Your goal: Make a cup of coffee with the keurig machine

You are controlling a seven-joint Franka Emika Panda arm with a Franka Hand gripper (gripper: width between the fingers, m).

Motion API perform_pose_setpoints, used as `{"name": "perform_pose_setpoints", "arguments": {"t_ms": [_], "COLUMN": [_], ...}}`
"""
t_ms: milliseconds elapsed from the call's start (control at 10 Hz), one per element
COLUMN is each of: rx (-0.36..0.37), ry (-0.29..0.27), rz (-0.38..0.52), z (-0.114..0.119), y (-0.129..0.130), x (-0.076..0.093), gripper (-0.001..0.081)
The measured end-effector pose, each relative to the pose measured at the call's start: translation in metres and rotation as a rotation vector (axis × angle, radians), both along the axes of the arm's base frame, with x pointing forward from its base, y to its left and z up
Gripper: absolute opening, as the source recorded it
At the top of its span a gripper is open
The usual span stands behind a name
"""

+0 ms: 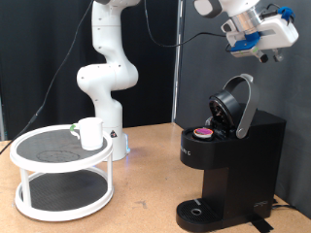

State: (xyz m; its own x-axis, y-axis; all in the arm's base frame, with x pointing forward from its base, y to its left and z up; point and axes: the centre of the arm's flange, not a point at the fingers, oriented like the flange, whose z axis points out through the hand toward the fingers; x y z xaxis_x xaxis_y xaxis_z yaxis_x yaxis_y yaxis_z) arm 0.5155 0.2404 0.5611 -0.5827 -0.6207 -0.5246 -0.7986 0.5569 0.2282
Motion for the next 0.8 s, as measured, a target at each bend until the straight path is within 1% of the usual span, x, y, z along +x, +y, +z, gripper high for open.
{"name": "perform_pose_setpoints", "arguments": {"t_ms": [100,200,300,400,500,800], "rx": [-0.014,-0.020,-0.024,-0.028,-0.033,-0.050], "ry": [0.000,0.005,0.011,0.019,0.026,0.042], "rz": [-0.002,-0.008,-0.013,-0.019,-0.022,-0.018], "z": [-0.002,-0.006,-0.010,-0.015,-0.020,-0.035], "y": [-0.003,-0.006,-0.011,-0.016,-0.021,-0.030], "x": [0.001,0.002,0.003,0.004,0.004,0.004], "gripper": [0.0392,0.0174,0.0051,0.0051,0.0010,0.0005]}}
